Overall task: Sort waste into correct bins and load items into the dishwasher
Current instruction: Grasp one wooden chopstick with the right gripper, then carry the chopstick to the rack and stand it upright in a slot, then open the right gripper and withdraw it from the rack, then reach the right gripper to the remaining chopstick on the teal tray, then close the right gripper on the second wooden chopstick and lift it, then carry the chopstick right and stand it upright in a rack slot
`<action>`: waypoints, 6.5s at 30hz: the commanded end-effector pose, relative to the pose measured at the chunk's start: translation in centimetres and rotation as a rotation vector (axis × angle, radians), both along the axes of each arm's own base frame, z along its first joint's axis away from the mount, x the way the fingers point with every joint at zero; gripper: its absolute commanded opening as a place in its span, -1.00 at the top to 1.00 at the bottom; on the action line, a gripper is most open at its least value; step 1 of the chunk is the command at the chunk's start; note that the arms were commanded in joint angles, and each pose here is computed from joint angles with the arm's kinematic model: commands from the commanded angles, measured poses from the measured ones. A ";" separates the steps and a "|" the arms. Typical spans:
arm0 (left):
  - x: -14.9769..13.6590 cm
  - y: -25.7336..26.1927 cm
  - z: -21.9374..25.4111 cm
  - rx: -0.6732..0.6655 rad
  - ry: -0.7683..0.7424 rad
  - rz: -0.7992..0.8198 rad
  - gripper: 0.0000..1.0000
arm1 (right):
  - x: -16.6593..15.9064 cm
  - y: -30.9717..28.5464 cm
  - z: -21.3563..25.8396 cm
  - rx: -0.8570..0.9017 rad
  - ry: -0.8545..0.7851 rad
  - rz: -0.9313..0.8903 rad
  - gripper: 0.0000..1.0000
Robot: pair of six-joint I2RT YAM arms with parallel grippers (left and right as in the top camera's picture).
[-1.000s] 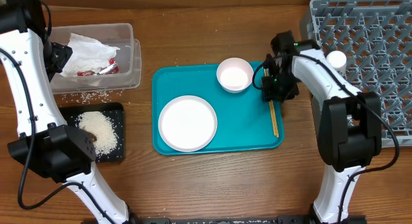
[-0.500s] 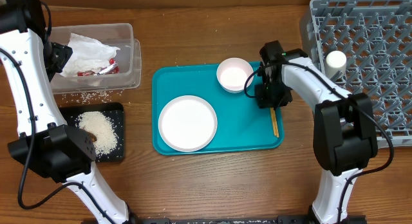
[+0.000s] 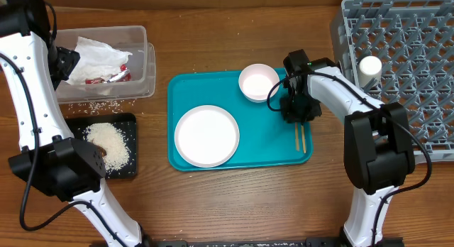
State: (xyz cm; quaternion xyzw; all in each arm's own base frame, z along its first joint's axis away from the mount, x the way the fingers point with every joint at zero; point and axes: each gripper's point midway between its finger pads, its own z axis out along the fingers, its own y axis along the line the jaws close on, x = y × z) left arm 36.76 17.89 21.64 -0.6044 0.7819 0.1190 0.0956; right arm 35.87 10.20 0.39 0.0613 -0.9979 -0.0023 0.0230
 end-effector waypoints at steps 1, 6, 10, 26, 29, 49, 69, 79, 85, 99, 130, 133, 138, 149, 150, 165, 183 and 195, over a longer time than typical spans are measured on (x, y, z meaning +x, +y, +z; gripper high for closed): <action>-0.1 -0.3 0.8 0.012 -0.017 0.005 -1.00 | -0.8 0.8 -0.6 0.039 0.030 -0.007 0.82; -0.1 -0.3 0.8 0.012 -0.017 0.005 -0.99 | -0.9 1.5 0.0 0.076 0.048 -0.010 0.92; -0.1 -0.3 0.8 0.012 -0.017 0.005 -1.00 | -0.4 1.2 1.9 0.073 0.057 -0.019 0.92; -0.2 -0.3 0.8 0.012 -0.017 0.005 -1.00 | 8.4 -11.3 16.9 -0.042 -0.343 0.023 0.92; -0.1 -0.3 0.8 0.012 -0.017 0.005 -1.00 | 9.0 -15.1 17.0 -0.046 -0.375 -0.050 0.92; -0.1 -0.4 0.8 0.012 -0.017 0.003 -1.00 | 12.9 -29.6 14.4 -0.170 -0.532 -0.042 0.91; -0.1 -0.4 0.8 0.012 -0.017 0.003 -0.99 | 10.8 -21.5 20.3 0.328 -0.565 -0.452 -0.80; -0.1 -0.4 0.8 0.012 -0.017 0.003 -1.00 | 5.2 -12.0 19.4 0.504 -0.239 -0.402 -0.61; -0.1 -0.4 0.8 0.012 -0.017 0.002 -1.00 | 3.5 -9.1 15.2 0.212 -0.124 -0.430 -0.29; -0.1 -0.4 0.8 0.012 -0.017 0.002 -0.99 | 1.0 -1.3 4.0 0.023 -0.127 -0.170 -0.45; -0.1 -0.5 0.8 0.012 -0.017 -0.001 -1.00 | 0.6 0.4 4.9 -0.023 -0.139 -0.118 -0.34; -0.1 -0.5 0.8 0.012 -0.017 0.000 -1.00 | 0.8 1.5 4.6 -0.016 -0.164 -0.070 -0.30; -0.1 -0.5 0.8 0.012 -0.017 0.000 -1.00 | 0.8 1.5 3.3 -0.025 -0.184 -0.065 -0.27; -0.1 -0.5 0.8 0.012 -0.017 0.000 -0.99 | 0.3 1.5 0.8 -0.015 -0.203 -0.064 -0.26; -0.1 -0.5 0.8 0.012 -0.017 0.000 -0.99 | 0.2 1.4 0.6 -0.016 -0.201 -0.064 -0.26; -0.1 -0.5 0.8 0.012 -0.017 0.000 -1.00 | -1.3 0.8 0.0 -0.039 -0.154 -0.145 0.81; -0.1 -0.5 0.8 0.012 -0.017 0.000 -0.99 | 8.7 -6.3 21.1 -0.126 -0.483 -0.225 0.92; -0.1 -0.5 0.8 0.012 -0.017 0.000 -0.99 | 13.4 -23.8 26.2 -0.296 -0.758 -0.440 0.92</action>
